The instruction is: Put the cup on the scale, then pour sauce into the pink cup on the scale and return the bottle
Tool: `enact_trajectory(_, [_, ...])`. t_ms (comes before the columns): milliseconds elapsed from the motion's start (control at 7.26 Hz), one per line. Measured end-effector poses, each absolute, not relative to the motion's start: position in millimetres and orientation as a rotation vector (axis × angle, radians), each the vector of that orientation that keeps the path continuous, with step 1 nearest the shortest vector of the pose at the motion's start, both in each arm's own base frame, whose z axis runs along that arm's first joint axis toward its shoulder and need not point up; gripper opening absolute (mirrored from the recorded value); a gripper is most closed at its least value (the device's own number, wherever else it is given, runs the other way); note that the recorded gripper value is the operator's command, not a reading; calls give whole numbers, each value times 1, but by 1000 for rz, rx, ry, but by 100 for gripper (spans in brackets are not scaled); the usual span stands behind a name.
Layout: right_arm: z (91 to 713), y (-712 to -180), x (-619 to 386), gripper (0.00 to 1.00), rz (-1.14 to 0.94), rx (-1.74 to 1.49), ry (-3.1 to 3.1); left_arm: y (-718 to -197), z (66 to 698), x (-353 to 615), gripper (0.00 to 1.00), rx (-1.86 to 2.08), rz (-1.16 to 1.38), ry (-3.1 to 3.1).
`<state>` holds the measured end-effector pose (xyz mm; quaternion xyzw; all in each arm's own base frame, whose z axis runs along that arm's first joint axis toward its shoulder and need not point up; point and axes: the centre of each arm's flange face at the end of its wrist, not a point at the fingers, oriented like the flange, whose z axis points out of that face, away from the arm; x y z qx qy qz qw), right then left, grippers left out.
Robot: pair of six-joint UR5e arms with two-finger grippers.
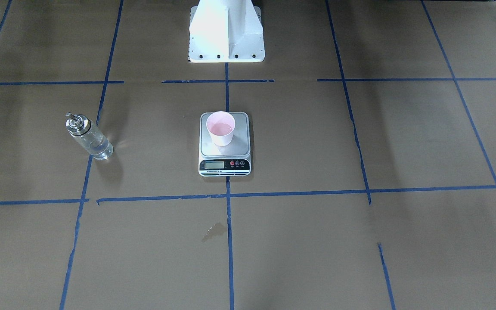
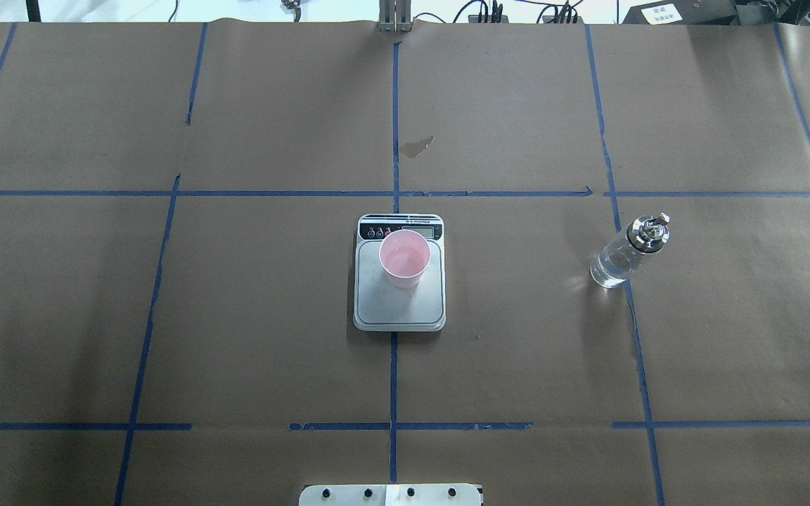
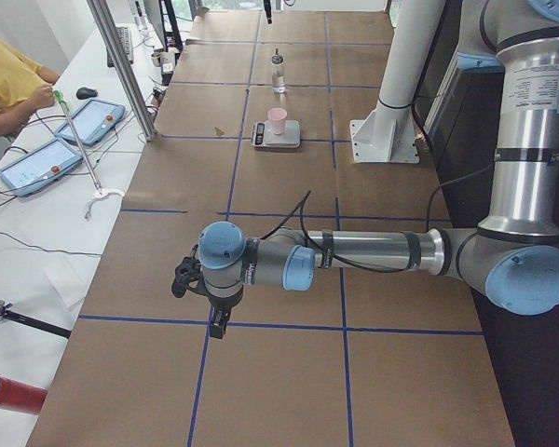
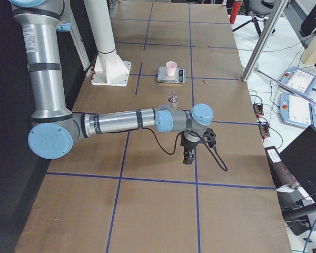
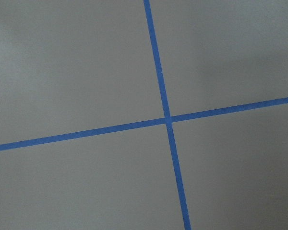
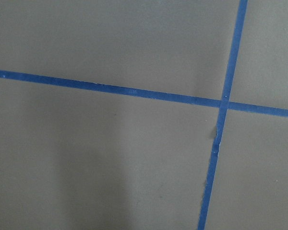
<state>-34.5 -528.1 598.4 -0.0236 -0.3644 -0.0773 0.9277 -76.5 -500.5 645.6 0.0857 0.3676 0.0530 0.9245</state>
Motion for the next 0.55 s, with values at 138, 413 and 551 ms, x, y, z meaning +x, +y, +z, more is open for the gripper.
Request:
enact_trajectory(138, [600, -527, -33, 100, -154, -51, -747, -501, 646, -77, 100, 176, 109, 748])
enact_trajectory(413, [607, -520, -27, 100, -138, -62, -761, -505, 643, -77, 100, 181, 111, 745])
enact_trajectory(551, [608, -516, -25, 100, -132, -65, -773, -507, 640, -77, 100, 187, 114, 745])
